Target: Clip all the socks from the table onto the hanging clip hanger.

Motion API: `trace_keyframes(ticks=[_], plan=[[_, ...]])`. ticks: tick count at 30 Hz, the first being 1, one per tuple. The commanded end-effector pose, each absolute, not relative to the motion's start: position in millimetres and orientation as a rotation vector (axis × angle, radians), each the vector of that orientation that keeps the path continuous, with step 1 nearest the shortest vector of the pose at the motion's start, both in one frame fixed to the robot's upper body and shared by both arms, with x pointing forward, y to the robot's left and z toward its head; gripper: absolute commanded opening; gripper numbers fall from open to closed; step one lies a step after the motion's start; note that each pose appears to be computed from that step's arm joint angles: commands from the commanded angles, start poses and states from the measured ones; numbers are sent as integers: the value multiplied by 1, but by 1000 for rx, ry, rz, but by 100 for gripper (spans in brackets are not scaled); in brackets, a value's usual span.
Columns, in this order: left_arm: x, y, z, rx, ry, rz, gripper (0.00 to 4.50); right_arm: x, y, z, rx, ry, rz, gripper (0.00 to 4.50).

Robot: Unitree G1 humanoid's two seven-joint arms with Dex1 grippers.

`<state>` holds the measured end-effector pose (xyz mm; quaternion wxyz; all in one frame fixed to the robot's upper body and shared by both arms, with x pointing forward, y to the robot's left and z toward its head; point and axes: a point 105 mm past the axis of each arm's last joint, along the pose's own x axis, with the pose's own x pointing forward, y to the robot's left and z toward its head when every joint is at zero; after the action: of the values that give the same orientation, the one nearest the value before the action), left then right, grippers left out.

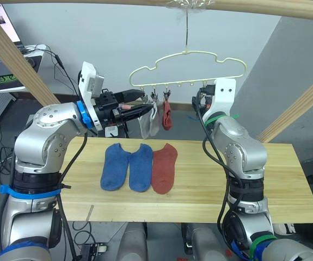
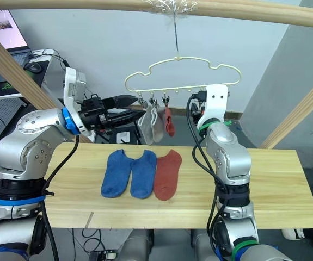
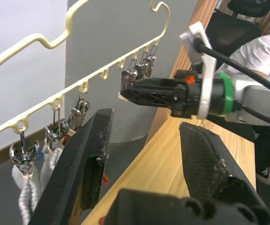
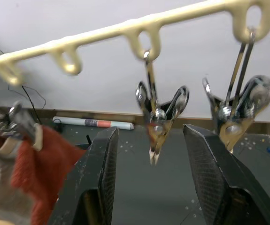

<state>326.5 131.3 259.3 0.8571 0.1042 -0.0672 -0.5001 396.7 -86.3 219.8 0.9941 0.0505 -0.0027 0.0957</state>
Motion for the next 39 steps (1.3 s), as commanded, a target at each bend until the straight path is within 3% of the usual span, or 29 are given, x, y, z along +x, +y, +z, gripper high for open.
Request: trace_keyframes(ticks=[1,23,28,31,39], plan=[[320,133,271,245,-187,-1041,258,402,-85,241,105,-85,209,226],[320,133,268,245,-182,-1018,258,415,-77,257,92,-119,249,226],[320,132,268,248,-182,-1017,258,416,-78,258,78,-124,240,65],[320,132,267,251,-180,-1017,258,416,-79,258,76,-125,235,5],[321,126,244,256,-78,-1016,258,417,-81,259,79,-127,226,2]])
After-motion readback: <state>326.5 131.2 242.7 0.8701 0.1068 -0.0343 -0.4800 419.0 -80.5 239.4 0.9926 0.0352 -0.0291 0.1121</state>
